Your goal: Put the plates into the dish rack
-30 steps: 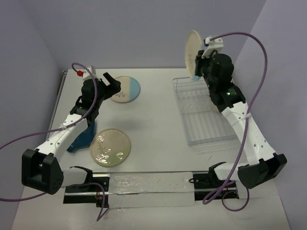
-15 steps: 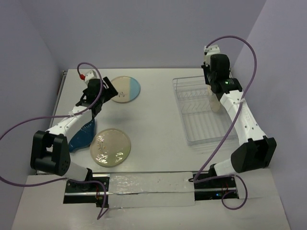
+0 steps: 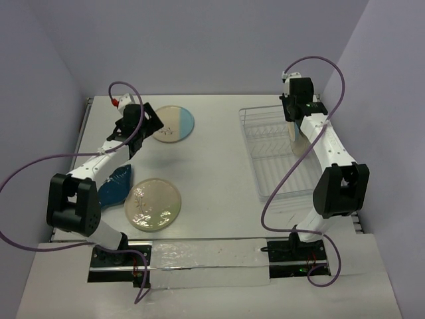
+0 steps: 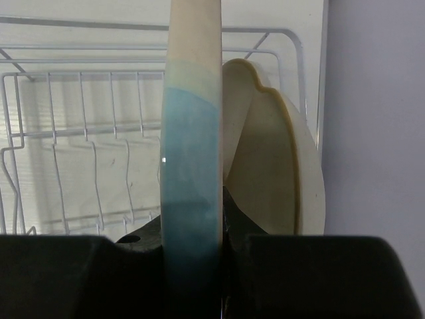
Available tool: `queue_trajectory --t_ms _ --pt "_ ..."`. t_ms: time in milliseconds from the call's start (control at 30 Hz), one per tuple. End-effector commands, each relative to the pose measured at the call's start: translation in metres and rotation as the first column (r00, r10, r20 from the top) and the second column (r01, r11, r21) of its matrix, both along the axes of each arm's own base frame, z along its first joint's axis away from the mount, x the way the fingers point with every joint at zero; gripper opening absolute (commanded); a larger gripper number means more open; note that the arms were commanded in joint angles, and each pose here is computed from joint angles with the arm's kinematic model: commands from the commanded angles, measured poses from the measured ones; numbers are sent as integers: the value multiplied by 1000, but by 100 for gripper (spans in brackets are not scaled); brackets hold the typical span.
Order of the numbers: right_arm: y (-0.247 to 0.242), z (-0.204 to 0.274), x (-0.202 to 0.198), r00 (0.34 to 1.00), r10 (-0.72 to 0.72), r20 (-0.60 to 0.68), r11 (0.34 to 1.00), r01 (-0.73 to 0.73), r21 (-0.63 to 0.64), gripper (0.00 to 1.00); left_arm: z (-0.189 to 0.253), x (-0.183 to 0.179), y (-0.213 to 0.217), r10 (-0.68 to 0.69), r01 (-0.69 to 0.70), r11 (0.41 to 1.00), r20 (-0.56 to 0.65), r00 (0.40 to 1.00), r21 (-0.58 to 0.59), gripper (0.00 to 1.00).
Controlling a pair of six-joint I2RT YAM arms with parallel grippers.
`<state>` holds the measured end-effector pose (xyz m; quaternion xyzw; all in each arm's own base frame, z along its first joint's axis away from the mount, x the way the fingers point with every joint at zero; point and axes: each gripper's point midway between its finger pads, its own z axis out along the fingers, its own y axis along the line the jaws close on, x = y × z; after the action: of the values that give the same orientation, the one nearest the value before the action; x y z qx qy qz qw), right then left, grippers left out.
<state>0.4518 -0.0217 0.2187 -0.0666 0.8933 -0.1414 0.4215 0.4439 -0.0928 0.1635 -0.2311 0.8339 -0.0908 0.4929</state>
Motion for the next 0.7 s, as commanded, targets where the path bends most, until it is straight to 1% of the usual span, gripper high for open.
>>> queue_trajectory --t_ms 0,100,267,333,467,667 --pt "-13 62 22 977 -72 199 997 68 27 0 20 14 5 29 -29 1000 36 999 3 99" --pt "-13 53 24 979 -99 179 993 86 77 0 20 17 4 29 -29 1000 33 999 1 99" --pt "-19 50 26 973 -148 174 987 134 90 0 15 20 5 40 -41 999 17 999 9 99" --pt "-23 62 27 965 -166 203 985 152 82 0 15 22 4 38 -38 999 18 999 9 99" --pt "-36 102 27 935 -209 286 978 206 39 0 15 25 2 31 -31 999 19 999 7 99" --pt "-37 123 22 923 -208 325 976 220 0 0 14 27 1 26 -26 1000 18 1000 8 99"
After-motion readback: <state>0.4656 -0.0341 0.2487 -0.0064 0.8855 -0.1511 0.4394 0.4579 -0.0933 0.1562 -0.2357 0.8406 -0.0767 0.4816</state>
